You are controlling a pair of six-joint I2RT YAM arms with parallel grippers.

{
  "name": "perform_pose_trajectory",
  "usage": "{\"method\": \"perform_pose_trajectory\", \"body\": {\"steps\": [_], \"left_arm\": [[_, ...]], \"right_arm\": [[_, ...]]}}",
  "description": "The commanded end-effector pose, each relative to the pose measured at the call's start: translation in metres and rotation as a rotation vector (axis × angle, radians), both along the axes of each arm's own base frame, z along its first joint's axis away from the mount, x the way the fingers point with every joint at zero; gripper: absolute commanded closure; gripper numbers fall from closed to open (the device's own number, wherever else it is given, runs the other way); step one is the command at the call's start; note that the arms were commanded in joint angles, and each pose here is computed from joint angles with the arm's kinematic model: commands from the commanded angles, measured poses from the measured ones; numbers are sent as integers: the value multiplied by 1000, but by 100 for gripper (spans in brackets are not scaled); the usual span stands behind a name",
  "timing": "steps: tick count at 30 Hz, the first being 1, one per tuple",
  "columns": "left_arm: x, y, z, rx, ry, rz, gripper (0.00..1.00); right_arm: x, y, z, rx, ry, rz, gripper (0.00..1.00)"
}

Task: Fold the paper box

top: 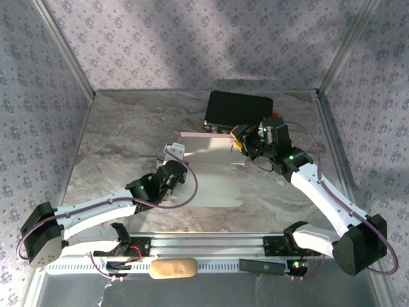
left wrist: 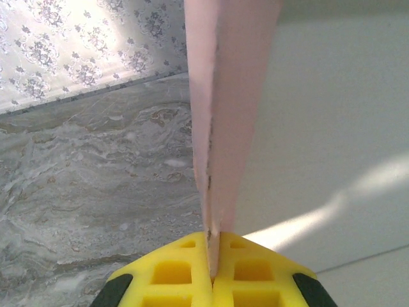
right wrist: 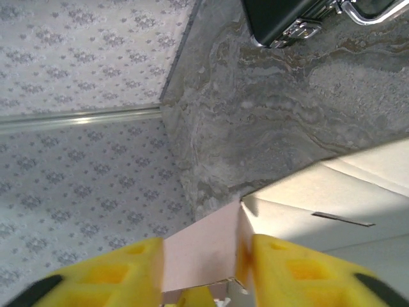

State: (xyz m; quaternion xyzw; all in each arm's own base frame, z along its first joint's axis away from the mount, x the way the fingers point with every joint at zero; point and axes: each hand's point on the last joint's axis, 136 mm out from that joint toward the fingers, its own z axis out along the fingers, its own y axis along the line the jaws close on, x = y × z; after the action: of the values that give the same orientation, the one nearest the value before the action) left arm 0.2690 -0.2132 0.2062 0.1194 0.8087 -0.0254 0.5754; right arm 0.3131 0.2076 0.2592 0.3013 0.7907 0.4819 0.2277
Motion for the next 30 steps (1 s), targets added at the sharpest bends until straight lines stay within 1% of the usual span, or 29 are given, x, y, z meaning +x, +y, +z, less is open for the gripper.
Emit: {"method": "perform_pose_trajectory", "body": {"steps": [1, 4, 5, 7, 10, 12, 18, 23, 26, 30], "left_arm": [[1, -2, 18, -63, -37, 11, 100], [0, 7, 24, -90, -45, 20, 100], [0, 10, 25, -99, -48, 19, 100], [-2, 13, 28, -114, -57, 9, 100], [-5, 16, 30, -108, -66, -7, 100], [-5, 16, 30, -104, -70, -19, 100], [-3, 15, 33, -94, -66, -19, 100], [-3, 11, 32, -86, -58, -31, 100], [-3, 11, 32, -85, -55, -34, 100], [-3, 11, 32, -86, -57, -34, 100]], "right_arm": [[-16, -23, 31, -41, -80, -41, 47], [-44, -61, 22, -143, -122, -124, 43], [-53, -70, 14, -158, -124, -135, 44], [-68, -79, -10, -170, -103, -135, 50], [-76, -66, -51, -130, -41, -72, 55], [-74, -52, -67, -102, -17, -30, 60], [-59, -26, -79, -202, -4, 62, 61], [-53, -14, -96, -211, 14, 88, 61], [-48, -6, -94, -200, -4, 103, 62], [-47, -1, -95, -210, 0, 117, 65]]}}
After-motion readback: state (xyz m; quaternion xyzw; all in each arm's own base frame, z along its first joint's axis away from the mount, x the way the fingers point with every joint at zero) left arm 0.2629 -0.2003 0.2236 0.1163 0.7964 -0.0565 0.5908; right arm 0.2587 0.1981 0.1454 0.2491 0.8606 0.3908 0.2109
